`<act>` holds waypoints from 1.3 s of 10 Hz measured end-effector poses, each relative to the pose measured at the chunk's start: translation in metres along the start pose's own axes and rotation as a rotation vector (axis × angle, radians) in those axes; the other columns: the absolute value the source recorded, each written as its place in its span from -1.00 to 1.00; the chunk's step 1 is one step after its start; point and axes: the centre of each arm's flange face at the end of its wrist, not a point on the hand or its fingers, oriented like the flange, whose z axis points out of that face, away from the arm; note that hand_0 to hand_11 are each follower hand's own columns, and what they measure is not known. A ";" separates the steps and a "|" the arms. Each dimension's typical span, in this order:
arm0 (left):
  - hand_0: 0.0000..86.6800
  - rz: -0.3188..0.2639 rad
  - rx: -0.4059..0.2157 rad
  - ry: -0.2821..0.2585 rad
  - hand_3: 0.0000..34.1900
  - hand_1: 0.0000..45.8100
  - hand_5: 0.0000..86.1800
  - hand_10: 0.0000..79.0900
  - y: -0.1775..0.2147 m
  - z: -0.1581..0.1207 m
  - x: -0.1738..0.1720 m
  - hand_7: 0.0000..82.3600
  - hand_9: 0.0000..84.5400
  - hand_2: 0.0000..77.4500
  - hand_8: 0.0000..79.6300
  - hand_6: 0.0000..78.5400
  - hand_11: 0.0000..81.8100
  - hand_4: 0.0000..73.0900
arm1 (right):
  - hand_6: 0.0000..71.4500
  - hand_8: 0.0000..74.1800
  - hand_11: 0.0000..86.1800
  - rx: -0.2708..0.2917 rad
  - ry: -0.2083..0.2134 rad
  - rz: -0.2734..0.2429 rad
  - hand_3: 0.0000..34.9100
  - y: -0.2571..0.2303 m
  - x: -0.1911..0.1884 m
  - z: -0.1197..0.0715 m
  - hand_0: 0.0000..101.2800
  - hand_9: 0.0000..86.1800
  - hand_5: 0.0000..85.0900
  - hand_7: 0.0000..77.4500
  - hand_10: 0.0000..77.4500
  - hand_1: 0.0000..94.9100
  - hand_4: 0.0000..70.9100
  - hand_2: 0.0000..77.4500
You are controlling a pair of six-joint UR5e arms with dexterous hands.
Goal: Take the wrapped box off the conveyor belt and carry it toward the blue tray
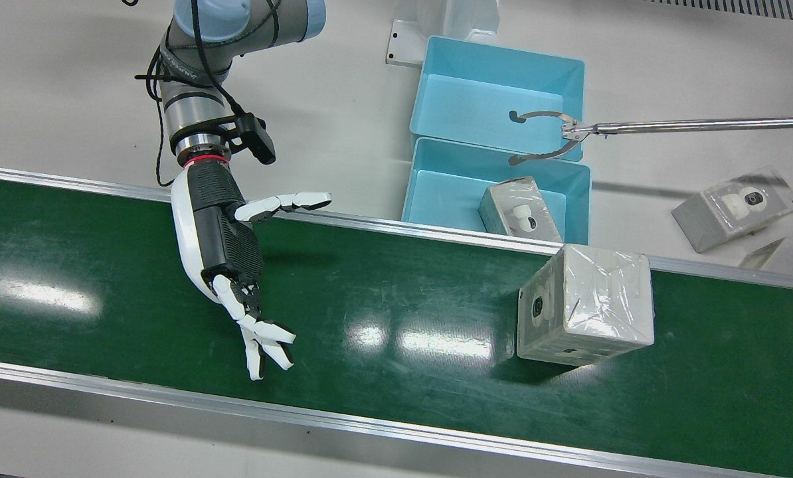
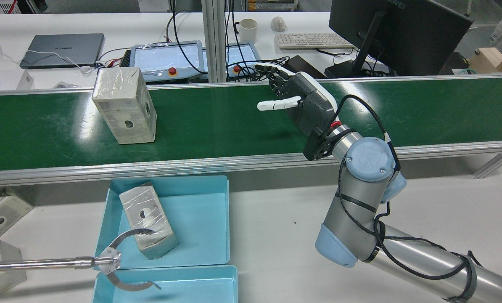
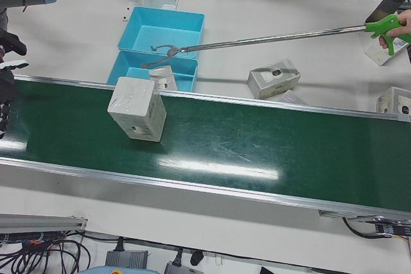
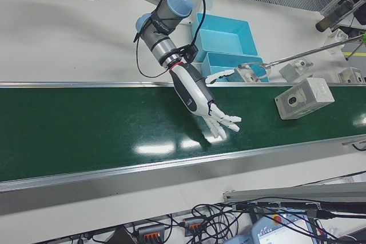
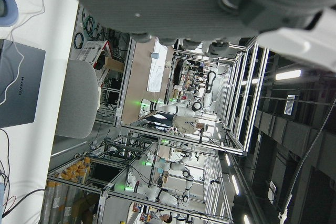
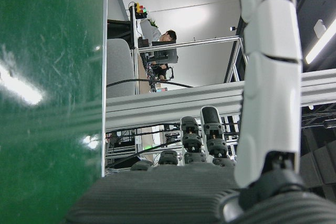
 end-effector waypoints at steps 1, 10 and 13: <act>-1.00 0.000 0.000 0.000 -1.00 -1.00 -0.97 -0.99 0.000 0.000 0.000 -0.99 -1.00 -0.99 -0.99 -0.99 -0.99 -1.00 | -0.86 -0.97 -0.99 -0.001 -0.001 -0.002 -1.00 0.000 -0.001 0.000 -0.05 -0.92 -0.49 -0.85 -1.00 -0.68 -0.69 -0.70; -1.00 0.000 0.000 0.000 -1.00 -1.00 -0.97 -0.99 0.000 0.000 0.000 -0.99 -0.99 -0.97 -0.99 -0.99 -0.99 -1.00 | -0.86 -0.97 -0.99 -0.004 -0.024 -0.008 -1.00 0.000 -0.022 0.001 -0.05 -0.92 -0.51 -0.87 -1.00 -0.68 -0.75 -0.70; -1.00 0.000 0.000 0.000 -1.00 -1.00 -0.97 -0.99 0.000 0.000 0.000 -0.99 -0.99 -0.99 -0.99 -0.99 -0.99 -1.00 | -0.88 -0.97 -0.99 -0.006 -0.025 -0.010 -1.00 0.001 -0.023 0.002 -0.05 -0.92 -0.51 -0.87 -1.00 -0.68 -0.75 -0.70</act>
